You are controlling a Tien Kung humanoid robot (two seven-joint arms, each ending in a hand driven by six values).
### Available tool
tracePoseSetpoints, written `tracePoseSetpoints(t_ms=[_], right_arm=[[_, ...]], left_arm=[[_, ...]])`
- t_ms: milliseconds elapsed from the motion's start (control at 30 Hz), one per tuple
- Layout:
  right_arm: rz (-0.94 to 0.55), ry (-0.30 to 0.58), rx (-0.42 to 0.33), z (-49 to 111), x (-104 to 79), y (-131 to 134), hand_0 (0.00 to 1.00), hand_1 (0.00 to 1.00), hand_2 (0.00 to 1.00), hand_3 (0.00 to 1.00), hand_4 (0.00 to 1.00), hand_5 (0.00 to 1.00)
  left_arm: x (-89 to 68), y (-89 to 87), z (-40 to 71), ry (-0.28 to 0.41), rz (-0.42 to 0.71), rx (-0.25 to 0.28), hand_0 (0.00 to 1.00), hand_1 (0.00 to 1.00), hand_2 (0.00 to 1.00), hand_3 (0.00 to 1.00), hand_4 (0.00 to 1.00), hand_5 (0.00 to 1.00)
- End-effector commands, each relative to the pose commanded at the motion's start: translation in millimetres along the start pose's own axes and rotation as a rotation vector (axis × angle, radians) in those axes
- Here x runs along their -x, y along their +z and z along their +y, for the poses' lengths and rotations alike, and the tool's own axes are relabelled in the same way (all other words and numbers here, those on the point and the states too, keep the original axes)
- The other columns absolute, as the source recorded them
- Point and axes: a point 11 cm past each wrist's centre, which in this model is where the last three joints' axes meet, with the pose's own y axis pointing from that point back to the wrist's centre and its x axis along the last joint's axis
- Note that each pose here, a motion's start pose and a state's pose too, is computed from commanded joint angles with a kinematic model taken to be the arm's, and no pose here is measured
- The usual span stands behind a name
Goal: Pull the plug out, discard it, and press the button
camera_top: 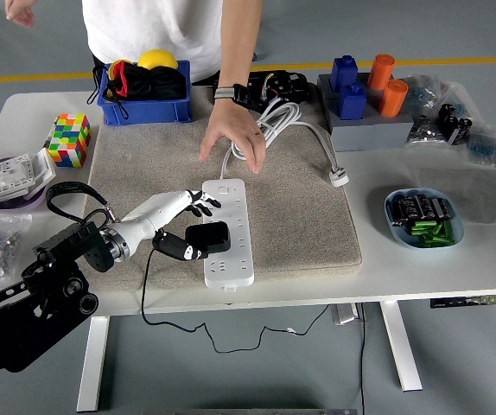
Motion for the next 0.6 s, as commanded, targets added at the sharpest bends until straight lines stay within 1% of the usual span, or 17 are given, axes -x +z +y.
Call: tracePoseSetpoints(t_ms=[133, 167, 333, 367, 533, 567, 600], right_arm=[[0.002, -0.001, -0.002, 0.0, 0.3, -0.1, 0.753, 0.663, 0.651, 0.619, 0.663, 0.507], [0.004, -0.001, -0.001, 0.0, 0.3, 0.1, 0.753, 0.663, 0.651, 0.619, 0.663, 0.508], [0.008, 0.001, 0.0, 0.0, -0.6, 0.4, 0.753, 0.663, 0.651, 0.619, 0.663, 0.508], [0.008, 0.002, -0.001, 0.0, -0.7, -0.1, 0.753, 0.663, 0.651, 0.619, 0.663, 0.508], [0.009, 0.004, -0.002, 0.1, -1.2, -1.4, 0.753, 0.663, 0.651, 0.619, 0.663, 0.508], [0.009, 0.004, -0.002, 0.1, -1.3, -1.3, 0.753, 0.663, 0.651, 0.619, 0.663, 0.508], [0.009, 0.004, -0.002, 0.1, -1.3, -1.3, 0.753, 0.663, 0.651, 0.619, 0.663, 0.508]], left_arm=[[2.1, 0.3, -0.9, -0.012, 0.009, -0.006, 0.617, 0.561, 0.552, 0.682, 0.883, 0.002], [2.6, 0.5, -1.3, -0.014, 0.008, -0.007, 0.374, 0.403, 0.478, 0.635, 0.87, 0.002], [5.7, -0.6, -2.4, -0.028, 0.004, -0.015, 0.374, 0.403, 0.478, 0.635, 0.87, 0.002], [5.8, -1.1, -2.5, -0.03, 0.004, -0.019, 0.347, 0.348, 0.424, 0.585, 0.828, 0.002], [5.7, 0.1, -3.7, -0.033, 0.011, -0.02, 0.347, 0.348, 0.424, 0.585, 0.828, 0.002], [5.8, 0.2, -4.0, -0.032, 0.013, -0.02, 0.407, 0.307, 0.363, 0.568, 0.714, 0.002], [5.9, 0.1, -4.2, -0.033, 0.017, -0.021, 0.407, 0.307, 0.363, 0.568, 0.714, 0.002]])
